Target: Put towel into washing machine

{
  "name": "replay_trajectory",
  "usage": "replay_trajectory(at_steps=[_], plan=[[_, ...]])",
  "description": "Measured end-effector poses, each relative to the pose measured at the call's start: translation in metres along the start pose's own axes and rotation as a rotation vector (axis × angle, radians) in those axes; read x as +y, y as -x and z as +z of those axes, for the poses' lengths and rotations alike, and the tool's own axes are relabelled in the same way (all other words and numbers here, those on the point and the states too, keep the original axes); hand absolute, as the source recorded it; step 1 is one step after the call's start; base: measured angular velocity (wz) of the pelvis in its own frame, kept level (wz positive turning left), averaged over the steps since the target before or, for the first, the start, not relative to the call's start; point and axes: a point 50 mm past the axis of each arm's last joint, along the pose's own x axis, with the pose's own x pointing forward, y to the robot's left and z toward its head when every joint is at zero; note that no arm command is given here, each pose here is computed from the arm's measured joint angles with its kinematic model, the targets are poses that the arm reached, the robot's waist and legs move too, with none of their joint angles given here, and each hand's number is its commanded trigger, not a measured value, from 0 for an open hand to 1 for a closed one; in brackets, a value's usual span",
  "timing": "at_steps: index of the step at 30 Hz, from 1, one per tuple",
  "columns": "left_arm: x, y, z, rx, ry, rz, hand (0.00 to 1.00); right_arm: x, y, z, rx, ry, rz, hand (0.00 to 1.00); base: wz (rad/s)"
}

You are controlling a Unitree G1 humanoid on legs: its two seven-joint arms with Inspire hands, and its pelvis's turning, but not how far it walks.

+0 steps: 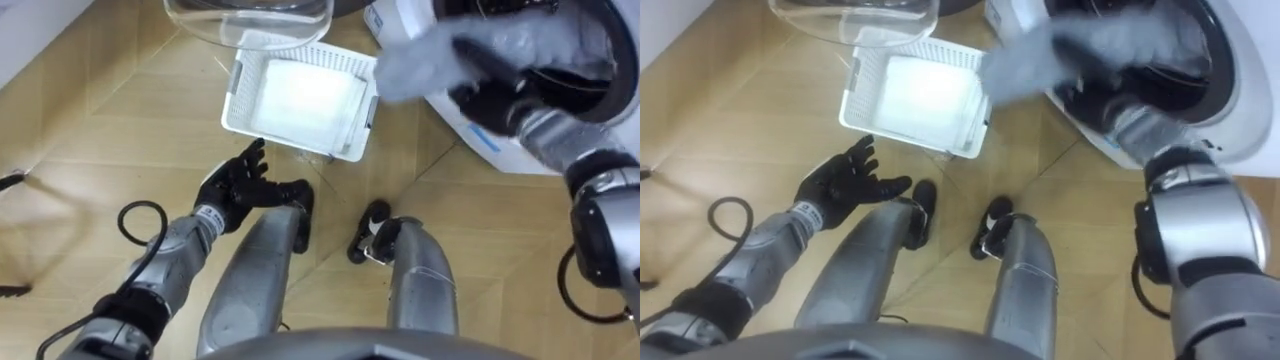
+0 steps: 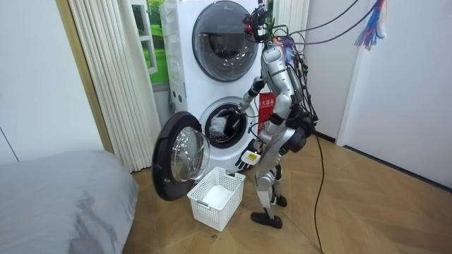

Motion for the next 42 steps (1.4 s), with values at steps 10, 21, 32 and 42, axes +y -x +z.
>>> replay_trajectory(at_steps=[10, 21, 32, 42], plan=[[-0.003, 0.001, -0.005, 0.024, -0.025, 0.042, 0.00, 0.004, 0.000, 0.012, -0.062, -0.183, -0.093, 1.00, 0.18], [-0.011, -0.001, -0.004, 0.006, -0.044, 0.077, 0.00, 0.006, 0.001, 0.022, -0.095, -0.380, -0.184, 0.00, 0.02], [-0.018, -0.006, 0.012, -0.051, -0.061, 0.062, 0.00, -0.002, 0.007, 0.040, -0.214, -0.589, -0.382, 0.00, 0.04], [-0.017, -0.009, 0.021, -0.086, -0.075, 0.061, 0.00, -0.046, 0.030, 0.048, -0.395, -0.751, -0.612, 0.00, -0.05]])
